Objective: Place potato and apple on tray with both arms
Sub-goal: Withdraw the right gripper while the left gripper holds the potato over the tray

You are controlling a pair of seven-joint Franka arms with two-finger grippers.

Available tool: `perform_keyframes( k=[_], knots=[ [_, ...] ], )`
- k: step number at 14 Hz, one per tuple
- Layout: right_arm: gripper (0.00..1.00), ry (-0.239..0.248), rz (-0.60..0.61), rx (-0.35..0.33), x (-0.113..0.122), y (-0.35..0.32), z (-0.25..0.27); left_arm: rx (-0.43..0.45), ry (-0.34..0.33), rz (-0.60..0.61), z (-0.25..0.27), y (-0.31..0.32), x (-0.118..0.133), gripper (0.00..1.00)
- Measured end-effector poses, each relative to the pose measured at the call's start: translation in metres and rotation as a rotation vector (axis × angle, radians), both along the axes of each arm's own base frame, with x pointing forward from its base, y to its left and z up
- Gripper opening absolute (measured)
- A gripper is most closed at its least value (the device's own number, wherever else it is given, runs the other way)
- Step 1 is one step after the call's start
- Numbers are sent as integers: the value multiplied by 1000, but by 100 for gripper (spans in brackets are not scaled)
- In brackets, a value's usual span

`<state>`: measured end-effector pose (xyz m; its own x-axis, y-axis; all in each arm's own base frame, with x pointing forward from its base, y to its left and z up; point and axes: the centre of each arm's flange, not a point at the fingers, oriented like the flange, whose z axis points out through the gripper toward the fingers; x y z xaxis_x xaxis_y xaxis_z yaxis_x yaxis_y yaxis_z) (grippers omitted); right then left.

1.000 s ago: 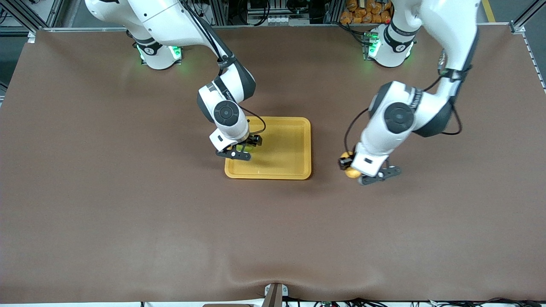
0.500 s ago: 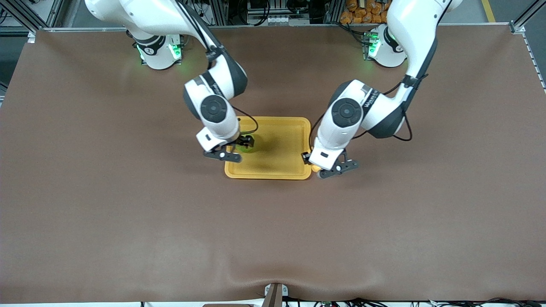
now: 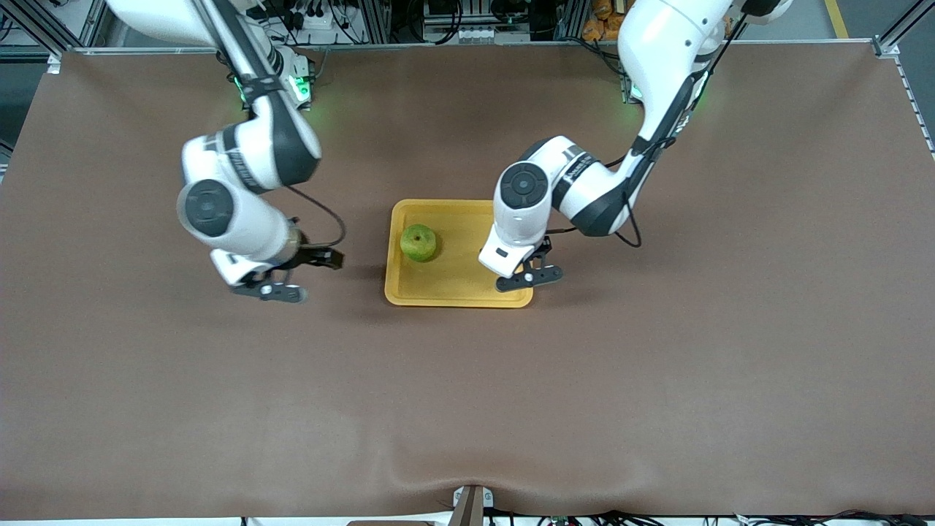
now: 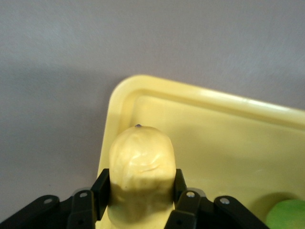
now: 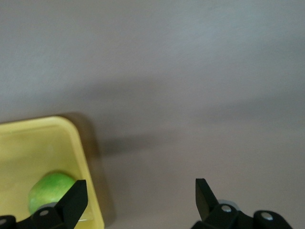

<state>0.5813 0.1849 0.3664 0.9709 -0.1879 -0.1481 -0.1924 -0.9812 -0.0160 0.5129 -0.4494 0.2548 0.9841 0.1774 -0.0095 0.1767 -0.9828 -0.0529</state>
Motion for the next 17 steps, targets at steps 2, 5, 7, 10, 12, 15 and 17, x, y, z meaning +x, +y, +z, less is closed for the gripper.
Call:
perform_keyframes(
  k=[2, 5, 7, 10, 12, 15, 17],
  knots=[
    [100, -8, -4, 12, 5, -31, 15, 15, 8, 3, -14, -8, -6, 56],
    [100, -9, 29, 39, 7, -94, 47, 41, -5, -18, -22, -16, -12, 56],
    [100, -32, 38, 61, 2, -146, 78, 59, -16, -32, -23, -14, -12, 56],
    [100, -57, 41, 83, -14, -207, 118, 81, -21, -55, -31, -16, -15, 56],
    [100, -64, 43, 90, -22, -222, 144, 88, -14, -68, -38, -21, -21, 56],
    [100, -71, 64, 74, -24, -221, 199, 93, -11, -74, -42, -22, -23, 56],
    [100, -61, 78, 61, -30, -220, 234, 94, -13, -72, -42, -21, -22, 56]
  ],
)
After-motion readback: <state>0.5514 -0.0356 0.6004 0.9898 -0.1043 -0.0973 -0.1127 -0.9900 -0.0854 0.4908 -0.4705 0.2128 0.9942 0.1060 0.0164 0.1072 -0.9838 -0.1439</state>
